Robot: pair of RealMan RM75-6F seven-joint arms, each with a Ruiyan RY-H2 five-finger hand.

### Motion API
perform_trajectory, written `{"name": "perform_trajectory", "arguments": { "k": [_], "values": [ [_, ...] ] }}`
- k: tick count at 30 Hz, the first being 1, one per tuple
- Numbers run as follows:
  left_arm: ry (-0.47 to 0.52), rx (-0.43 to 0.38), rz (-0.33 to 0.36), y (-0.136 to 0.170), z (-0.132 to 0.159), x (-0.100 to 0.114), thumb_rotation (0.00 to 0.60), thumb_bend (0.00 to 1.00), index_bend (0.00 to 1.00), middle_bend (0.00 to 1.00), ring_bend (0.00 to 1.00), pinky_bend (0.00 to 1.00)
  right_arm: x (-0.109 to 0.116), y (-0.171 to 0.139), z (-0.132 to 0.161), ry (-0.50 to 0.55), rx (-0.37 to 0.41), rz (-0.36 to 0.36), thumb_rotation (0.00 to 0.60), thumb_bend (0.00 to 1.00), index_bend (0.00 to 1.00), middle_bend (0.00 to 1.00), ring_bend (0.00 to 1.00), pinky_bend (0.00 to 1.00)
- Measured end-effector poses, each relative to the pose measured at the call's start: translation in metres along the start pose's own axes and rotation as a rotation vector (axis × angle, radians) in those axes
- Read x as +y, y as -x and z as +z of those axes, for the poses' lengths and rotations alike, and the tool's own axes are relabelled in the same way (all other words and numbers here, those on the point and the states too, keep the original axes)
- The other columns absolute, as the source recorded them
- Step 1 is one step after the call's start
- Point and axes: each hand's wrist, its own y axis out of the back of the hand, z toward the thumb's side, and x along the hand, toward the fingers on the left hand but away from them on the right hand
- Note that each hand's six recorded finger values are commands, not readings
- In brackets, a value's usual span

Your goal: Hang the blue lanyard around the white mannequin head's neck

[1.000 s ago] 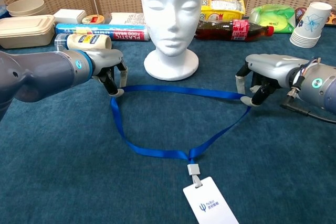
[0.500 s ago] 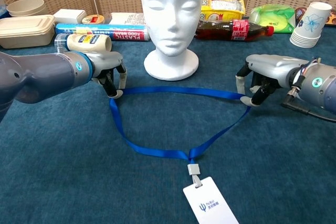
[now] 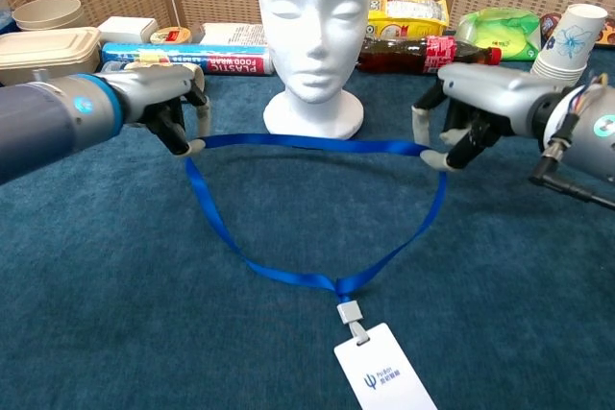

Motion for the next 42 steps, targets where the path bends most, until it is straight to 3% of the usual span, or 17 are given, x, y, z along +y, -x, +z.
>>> {"name": "perform_trajectory", "arguments": {
  "k": [11, 16, 21, 34, 42],
  "values": [
    [0.138, -0.071, 0.15, 0.043, -0.027, 0.038, 0.591, 0.48, 0.57, 1.0, 1.0, 1.0, 0.043, -0.032, 0.042, 0.064, 0.158, -0.099, 0.6, 0.47, 0.6, 1.0, 1.0, 1.0],
    [0.191, -0.113, 0.237, 0.061, -0.031, 0.068, 0.594, 0.48, 0.57, 1.0, 1.0, 1.0, 0.06, -0.043, 0.054, 0.119, 0.207, -0.106, 0.6, 0.47, 0.6, 1.0, 1.0, 1.0],
    [0.2, -0.164, 0.306, 0.075, -0.028, 0.101, 0.594, 0.48, 0.57, 1.0, 1.0, 1.0, 0.095, -0.052, 0.06, 0.159, 0.248, -0.149, 0.6, 0.47, 0.6, 1.0, 1.0, 1.0],
    [0.254, -0.24, 0.398, 0.087, -0.006, 0.161, 0.597, 0.48, 0.57, 1.0, 1.0, 1.0, 0.157, -0.057, 0.066, 0.225, 0.287, -0.238, 0.6, 0.47, 0.6, 1.0, 1.0, 1.0],
    [0.286, -0.239, 0.406, 0.075, 0.005, 0.192, 0.597, 0.48, 0.57, 1.0, 1.0, 1.0, 0.182, -0.036, 0.06, 0.322, 0.267, -0.226, 0.6, 0.47, 0.6, 1.0, 1.0, 1.0]
  ]
}}
